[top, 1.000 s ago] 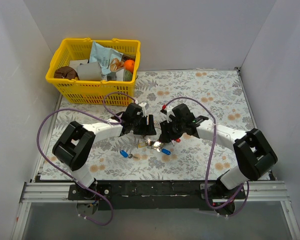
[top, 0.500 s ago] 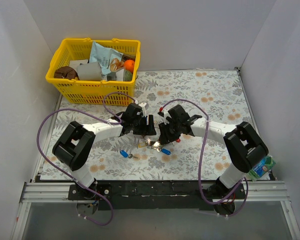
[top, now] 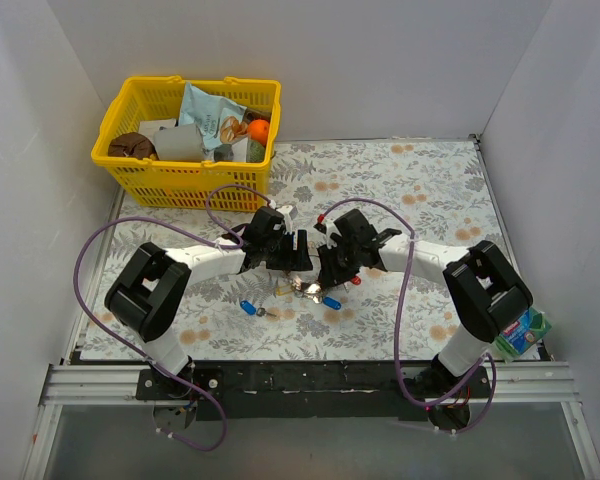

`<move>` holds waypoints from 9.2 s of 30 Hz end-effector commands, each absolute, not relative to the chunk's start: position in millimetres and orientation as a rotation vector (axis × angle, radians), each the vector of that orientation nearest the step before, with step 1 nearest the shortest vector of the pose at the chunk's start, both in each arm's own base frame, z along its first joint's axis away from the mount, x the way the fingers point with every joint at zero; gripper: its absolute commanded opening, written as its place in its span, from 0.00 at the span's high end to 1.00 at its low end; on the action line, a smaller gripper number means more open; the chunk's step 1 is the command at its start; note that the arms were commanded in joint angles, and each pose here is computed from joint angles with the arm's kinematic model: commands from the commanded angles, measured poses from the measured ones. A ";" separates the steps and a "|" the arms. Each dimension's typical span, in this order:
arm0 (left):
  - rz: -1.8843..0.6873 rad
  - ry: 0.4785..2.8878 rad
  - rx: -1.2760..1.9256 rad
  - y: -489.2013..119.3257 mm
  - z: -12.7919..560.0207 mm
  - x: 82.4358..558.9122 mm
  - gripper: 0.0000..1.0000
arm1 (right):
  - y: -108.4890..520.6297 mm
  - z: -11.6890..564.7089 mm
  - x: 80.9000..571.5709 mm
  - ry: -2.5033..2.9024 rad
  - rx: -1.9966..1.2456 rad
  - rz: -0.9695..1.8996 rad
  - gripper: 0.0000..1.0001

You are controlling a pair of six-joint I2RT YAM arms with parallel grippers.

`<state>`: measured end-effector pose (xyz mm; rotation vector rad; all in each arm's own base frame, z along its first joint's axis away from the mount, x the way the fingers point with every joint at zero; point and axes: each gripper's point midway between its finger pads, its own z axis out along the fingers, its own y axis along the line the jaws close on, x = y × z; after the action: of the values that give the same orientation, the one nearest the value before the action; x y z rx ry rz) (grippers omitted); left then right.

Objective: Put the keys on the keyring

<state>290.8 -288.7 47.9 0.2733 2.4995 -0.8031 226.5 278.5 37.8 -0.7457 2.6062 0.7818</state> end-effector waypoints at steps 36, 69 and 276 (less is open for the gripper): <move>-0.822 2.448 0.300 -291.0 63.7 291.4 0.34 | 250.0 75.6 278.5 2.470 -0.626 0.532 0.72; -0.834 2.453 0.299 -292.5 59.3 289.9 0.33 | 250.6 74.2 246.0 2.494 -0.592 0.708 0.49; -1.629 1.332 1.175 -295.2 345.3 180.5 0.52 | 277.5 319.4 202.7 1.292 -1.296 1.457 0.99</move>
<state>180.2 -295.8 331.7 1.1491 1.3604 -1.6375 213.4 280.4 300.9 -1.2539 1.3935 1.4691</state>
